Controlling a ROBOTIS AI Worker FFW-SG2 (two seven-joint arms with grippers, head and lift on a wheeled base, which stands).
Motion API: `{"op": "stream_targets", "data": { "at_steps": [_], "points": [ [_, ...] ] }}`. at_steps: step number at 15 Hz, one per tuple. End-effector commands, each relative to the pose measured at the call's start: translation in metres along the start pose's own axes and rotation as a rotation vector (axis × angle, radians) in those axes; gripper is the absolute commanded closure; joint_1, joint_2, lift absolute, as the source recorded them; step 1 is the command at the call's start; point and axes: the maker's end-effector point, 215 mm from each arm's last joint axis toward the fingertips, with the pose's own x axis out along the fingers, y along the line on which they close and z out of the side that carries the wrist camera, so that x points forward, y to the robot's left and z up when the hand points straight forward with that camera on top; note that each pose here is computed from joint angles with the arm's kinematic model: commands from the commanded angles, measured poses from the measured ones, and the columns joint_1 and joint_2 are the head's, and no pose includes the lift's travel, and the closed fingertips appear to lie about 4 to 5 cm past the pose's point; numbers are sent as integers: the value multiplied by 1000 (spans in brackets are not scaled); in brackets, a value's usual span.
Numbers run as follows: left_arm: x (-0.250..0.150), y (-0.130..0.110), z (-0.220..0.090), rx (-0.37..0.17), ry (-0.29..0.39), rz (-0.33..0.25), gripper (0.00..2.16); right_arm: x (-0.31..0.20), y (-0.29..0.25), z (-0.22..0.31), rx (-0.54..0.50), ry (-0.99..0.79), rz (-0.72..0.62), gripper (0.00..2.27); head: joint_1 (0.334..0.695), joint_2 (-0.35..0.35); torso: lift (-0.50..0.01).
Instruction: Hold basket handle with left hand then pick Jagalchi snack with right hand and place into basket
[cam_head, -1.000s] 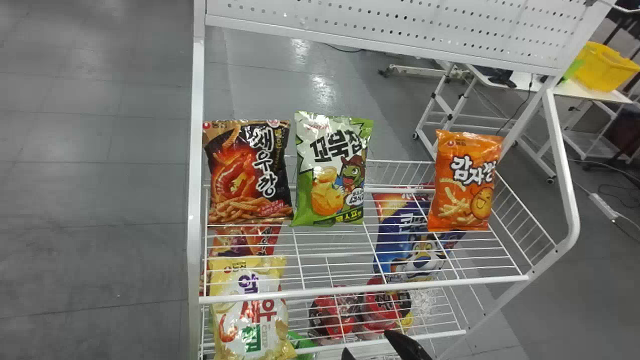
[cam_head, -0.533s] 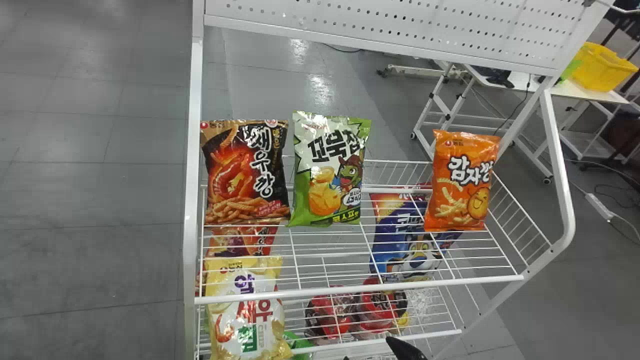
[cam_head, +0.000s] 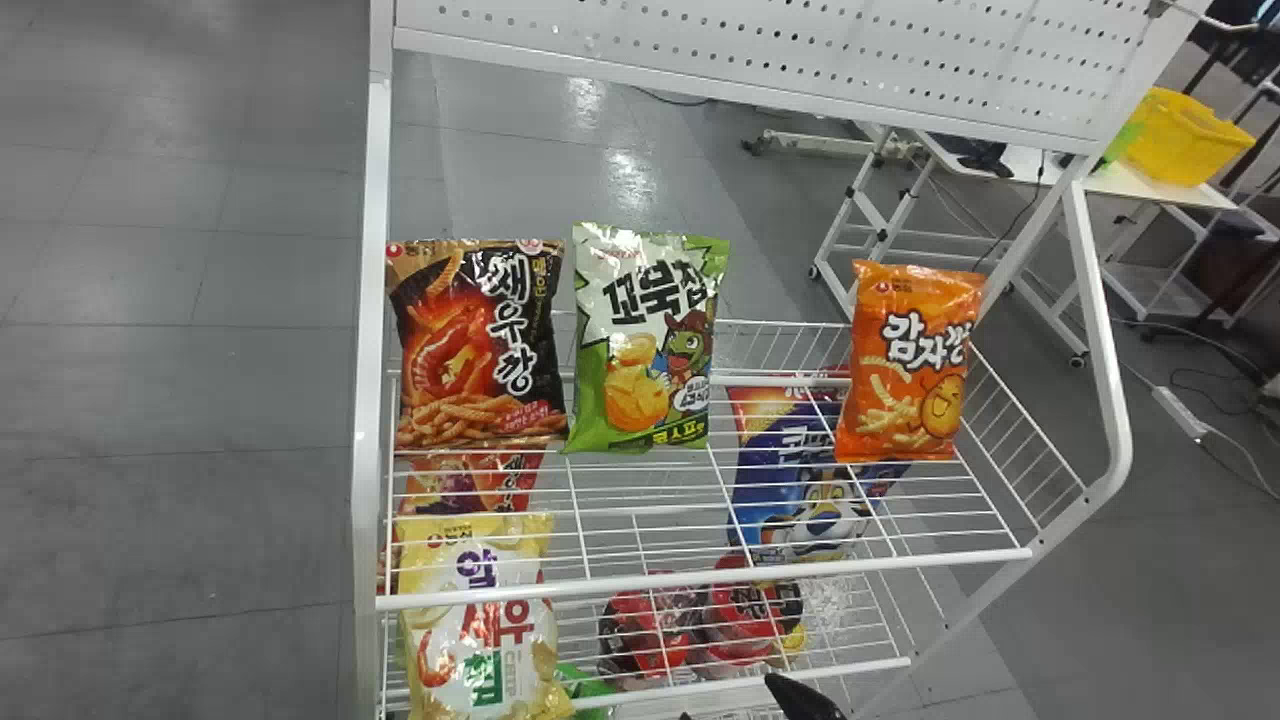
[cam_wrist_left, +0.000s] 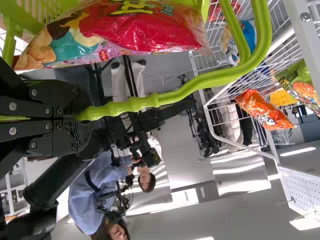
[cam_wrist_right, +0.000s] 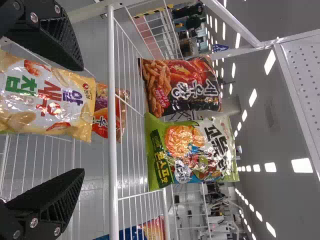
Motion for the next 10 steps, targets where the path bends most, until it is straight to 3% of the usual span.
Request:
{"op": "stream_targets", "data": {
  "at_steps": [1,10],
  "points": [
    [0,0,0,0,-1,0,2138,-1,0,0,0,0,-1,83,695,-350,-9],
    [-1,1,2,16,-5,0,2138,0,2,2,2,0,4,83,695,-341,-9]
  ]
}}
